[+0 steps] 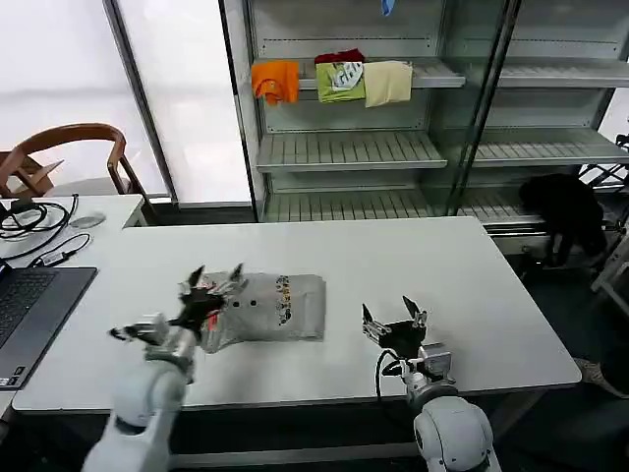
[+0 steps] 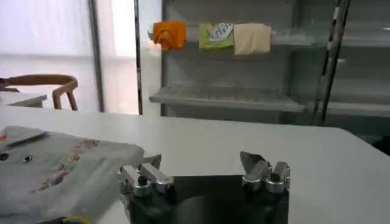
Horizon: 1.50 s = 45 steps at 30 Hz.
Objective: Fold and organize the clothes.
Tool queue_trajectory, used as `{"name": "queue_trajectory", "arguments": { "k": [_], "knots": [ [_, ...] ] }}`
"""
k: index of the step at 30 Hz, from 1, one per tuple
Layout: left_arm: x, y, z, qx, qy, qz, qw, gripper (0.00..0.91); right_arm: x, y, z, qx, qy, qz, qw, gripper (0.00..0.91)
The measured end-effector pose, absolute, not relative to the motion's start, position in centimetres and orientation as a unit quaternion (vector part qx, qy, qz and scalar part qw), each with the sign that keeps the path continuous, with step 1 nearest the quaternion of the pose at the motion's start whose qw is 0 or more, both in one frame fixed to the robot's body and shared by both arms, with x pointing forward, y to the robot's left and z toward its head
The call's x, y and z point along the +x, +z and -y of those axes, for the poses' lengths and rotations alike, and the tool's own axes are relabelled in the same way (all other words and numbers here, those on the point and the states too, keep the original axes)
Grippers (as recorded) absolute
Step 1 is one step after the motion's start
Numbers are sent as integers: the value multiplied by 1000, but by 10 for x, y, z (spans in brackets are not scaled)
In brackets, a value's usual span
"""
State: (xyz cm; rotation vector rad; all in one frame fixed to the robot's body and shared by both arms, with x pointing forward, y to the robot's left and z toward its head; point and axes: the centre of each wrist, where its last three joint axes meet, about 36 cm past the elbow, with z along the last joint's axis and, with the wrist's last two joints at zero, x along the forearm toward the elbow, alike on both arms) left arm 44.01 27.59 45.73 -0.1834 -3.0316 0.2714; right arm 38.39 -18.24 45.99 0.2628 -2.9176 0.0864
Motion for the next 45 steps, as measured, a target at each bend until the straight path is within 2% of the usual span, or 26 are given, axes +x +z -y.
{"name": "queue_trajectory", "arguments": {
  "k": [4,11,45],
  "knots": [
    [425,454,-329,-27,81,995,55,907,386,457,182,85,35,990,109,907],
    [400,446,-369,-2,87,993,77,907,385,452,181,74,37,989,122,907],
    [354,444,-384,11,124,986,114,907,358,461,203,75,80,988,106,907]
  ]
}}
